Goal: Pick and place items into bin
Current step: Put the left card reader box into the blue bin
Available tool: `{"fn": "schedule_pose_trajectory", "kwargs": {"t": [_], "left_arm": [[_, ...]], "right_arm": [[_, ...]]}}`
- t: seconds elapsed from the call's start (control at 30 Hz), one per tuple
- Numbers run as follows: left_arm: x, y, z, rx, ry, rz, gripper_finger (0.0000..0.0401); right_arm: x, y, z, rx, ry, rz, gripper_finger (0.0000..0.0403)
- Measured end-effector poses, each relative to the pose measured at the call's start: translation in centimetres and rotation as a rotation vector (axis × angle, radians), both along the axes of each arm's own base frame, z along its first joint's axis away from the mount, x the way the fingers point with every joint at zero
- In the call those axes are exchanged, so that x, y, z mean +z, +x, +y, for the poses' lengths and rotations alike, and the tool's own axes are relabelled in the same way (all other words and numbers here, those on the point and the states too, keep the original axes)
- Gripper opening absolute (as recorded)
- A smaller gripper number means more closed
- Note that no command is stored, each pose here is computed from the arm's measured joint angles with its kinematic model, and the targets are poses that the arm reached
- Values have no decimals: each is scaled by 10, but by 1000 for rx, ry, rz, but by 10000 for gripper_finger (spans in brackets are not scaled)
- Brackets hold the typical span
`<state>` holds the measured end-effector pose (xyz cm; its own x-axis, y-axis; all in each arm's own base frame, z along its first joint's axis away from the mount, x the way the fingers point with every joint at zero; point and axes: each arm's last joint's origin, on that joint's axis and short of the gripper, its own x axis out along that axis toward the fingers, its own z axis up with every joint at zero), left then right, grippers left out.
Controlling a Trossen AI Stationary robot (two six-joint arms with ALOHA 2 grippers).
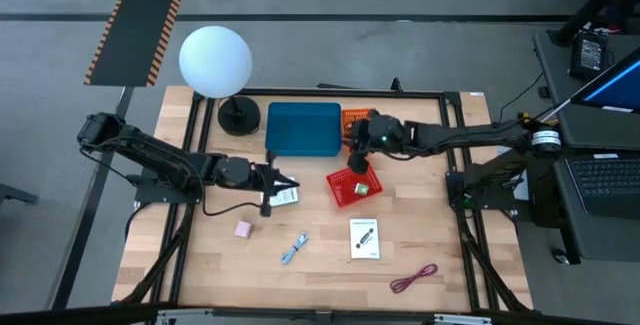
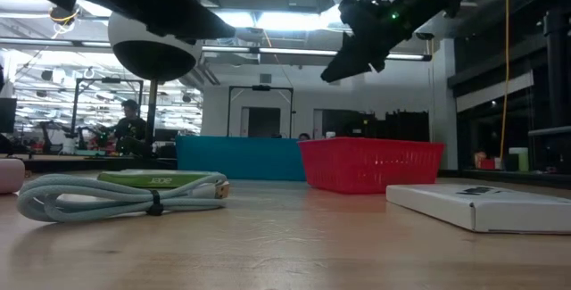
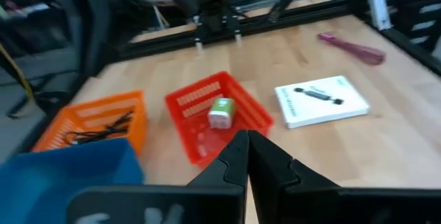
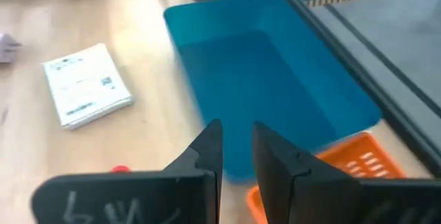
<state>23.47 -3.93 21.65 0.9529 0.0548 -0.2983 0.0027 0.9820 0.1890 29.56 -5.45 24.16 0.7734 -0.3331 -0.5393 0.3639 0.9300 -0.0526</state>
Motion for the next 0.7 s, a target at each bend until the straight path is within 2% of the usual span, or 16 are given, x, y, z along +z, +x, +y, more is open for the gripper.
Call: {"fn": "schedule_pose_trajectory", "kwargs": {"t": [0.1, 0.2, 0.33, 0.43, 0.57, 0.7], "left_arm": [[2, 1, 1, 9, 59, -6, 3], [1, 0, 1, 10, 73, 7, 3], [0, -2, 1, 11, 74, 35, 3], [-1, -6, 2, 24, 38, 64, 3], [-1, -13, 3, 54, -34, 107, 3], [1, -20, 5, 68, -62, 140, 3]], "right_arm": [[-1, 5, 6, 37, 46, -33, 59], [-1, 10, 14, 120, 77, -65, 59], [-3, 15, 26, 236, 40, -72, 58], [-8, 19, 36, 303, -7, -46, 47], [-14, 23, 48, 354, -24, -24, 9], [-16, 24, 53, 365, -12, -21, 4]]}}
